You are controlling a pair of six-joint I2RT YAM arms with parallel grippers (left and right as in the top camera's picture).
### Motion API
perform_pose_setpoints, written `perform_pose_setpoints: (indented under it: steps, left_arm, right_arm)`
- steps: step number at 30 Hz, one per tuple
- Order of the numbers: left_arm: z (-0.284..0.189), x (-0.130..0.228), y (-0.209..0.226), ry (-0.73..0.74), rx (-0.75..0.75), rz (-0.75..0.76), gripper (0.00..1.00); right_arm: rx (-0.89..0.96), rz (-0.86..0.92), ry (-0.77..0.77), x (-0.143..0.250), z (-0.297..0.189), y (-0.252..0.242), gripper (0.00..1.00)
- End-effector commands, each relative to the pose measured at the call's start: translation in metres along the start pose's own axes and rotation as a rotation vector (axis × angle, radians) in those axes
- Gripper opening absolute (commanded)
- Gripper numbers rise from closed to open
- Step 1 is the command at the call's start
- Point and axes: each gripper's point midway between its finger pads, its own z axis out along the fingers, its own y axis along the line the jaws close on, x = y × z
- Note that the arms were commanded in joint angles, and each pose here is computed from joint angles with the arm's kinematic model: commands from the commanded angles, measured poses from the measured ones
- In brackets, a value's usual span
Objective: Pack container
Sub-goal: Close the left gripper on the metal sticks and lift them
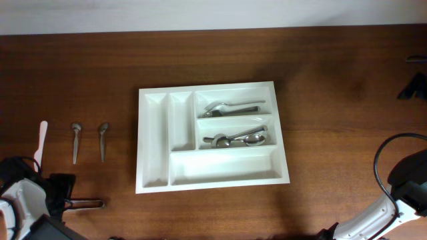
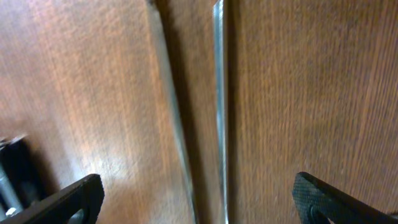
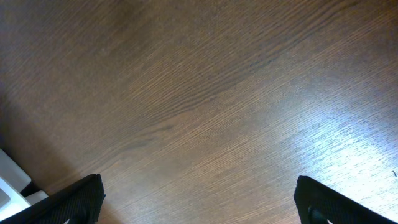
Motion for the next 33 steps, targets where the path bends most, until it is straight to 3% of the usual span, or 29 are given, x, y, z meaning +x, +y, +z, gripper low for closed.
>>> perform_pose_setpoints:
  steps: [1, 33]
  left_arm:
    - [0.010, 0.009, -0.002, 0.049, 0.015, 0.023, 0.99]
    - [0.025, 0.013, -0.006, 0.090, 0.015, -0.050, 0.99]
  right_arm:
    - [-0.006, 0.006, -0.001, 0.000, 0.000, 0.002, 0.99]
    - [-0.006, 0.006, -0.001, 0.000, 0.000, 0.002, 0.99]
